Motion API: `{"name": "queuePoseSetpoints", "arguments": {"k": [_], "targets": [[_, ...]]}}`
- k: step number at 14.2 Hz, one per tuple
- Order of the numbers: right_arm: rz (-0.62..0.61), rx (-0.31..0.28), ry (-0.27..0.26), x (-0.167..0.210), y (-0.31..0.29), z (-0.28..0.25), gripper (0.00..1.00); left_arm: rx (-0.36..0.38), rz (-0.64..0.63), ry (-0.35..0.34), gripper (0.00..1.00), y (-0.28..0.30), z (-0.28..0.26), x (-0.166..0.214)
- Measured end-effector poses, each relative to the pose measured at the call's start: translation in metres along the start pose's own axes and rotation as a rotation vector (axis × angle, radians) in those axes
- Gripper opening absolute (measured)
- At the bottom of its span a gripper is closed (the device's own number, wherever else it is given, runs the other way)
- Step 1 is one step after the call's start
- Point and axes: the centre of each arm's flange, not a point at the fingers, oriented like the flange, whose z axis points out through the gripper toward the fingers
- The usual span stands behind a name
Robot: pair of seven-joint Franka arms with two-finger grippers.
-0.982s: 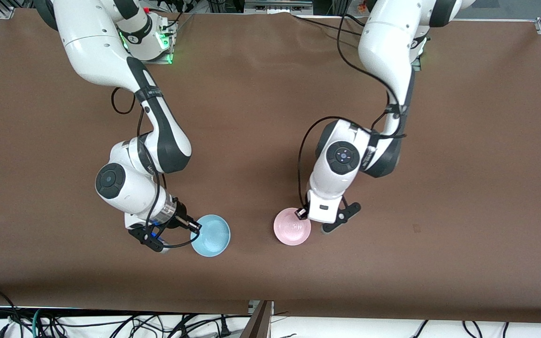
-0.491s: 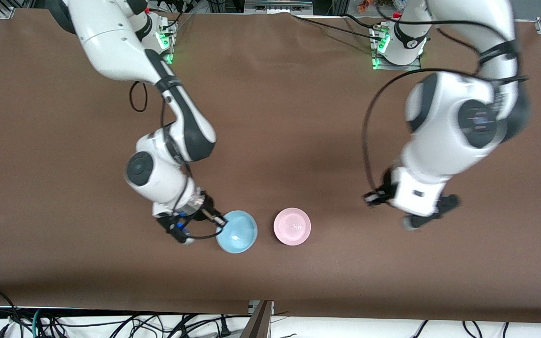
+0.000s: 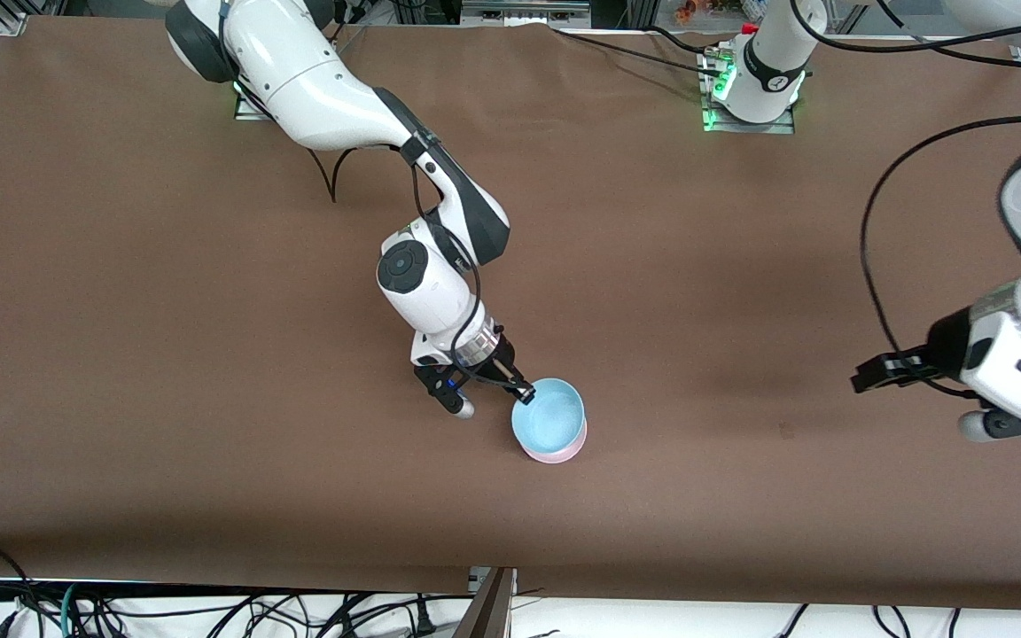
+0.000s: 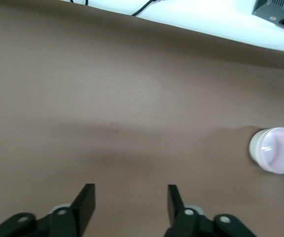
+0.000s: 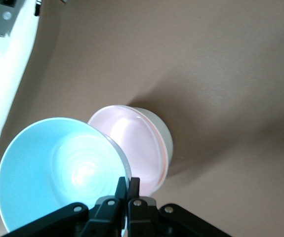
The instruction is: Stack pink and blue bowls on white bowl
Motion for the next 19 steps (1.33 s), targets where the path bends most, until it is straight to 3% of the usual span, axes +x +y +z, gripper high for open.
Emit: {"name": "queuePoseSetpoints", "arguments": {"k": [3, 12, 17, 19], "targets": [[0.000, 0.020, 0.010, 0.002, 0.002, 0.009, 0.02, 0.001, 0.047, -0.007, 0.73, -0.021, 0.002, 0.002], [-0.050, 0.002, 0.040, -0.004, 0.018, 0.033, 0.02, -0.001, 0.193, -0.026, 0.81, -0.062, 0.010, 0.004], [-0.064, -0.005, 0.047, -0.004, 0.020, 0.036, 0.02, -0.002, 0.205, -0.026, 0.84, -0.076, 0.009, 0.005], [-0.069, -0.006, 0.050, -0.004, 0.020, 0.036, 0.02, -0.002, 0.206, -0.024, 0.94, -0.076, 0.009, 0.005]]}}
